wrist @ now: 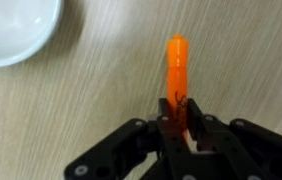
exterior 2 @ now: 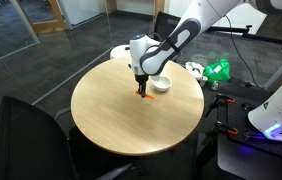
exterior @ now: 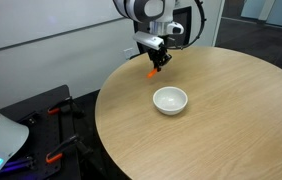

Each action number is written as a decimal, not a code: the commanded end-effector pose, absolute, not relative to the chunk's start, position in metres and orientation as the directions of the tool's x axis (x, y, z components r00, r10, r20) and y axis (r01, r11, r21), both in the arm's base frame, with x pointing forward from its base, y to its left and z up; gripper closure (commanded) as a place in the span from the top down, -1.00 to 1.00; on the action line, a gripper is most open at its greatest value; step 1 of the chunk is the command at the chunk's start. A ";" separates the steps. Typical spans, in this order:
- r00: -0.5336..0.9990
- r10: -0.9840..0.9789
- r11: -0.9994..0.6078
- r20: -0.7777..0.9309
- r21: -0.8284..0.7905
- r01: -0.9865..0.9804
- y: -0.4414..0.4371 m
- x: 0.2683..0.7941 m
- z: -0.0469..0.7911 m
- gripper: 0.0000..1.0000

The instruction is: Remove the orange marker from the white bowl and place it on the table

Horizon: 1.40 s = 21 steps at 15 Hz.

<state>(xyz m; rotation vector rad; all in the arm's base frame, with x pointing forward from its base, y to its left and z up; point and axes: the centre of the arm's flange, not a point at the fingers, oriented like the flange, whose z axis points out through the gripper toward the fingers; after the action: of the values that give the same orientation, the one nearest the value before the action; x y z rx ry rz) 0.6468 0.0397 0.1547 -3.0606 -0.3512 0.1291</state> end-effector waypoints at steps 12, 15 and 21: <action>0.968 0.171 -0.985 -0.181 0.002 0.174 0.066 0.658 0.138 1.00; 0.972 0.171 -0.984 -0.162 0.024 0.177 0.068 0.646 0.156 1.00; 0.973 0.202 -0.978 -0.109 0.019 0.205 0.072 0.608 0.208 1.00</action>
<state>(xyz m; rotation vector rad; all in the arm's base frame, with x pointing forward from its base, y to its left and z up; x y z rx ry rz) 0.6488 0.0711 0.1715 -3.1248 -0.3209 0.2212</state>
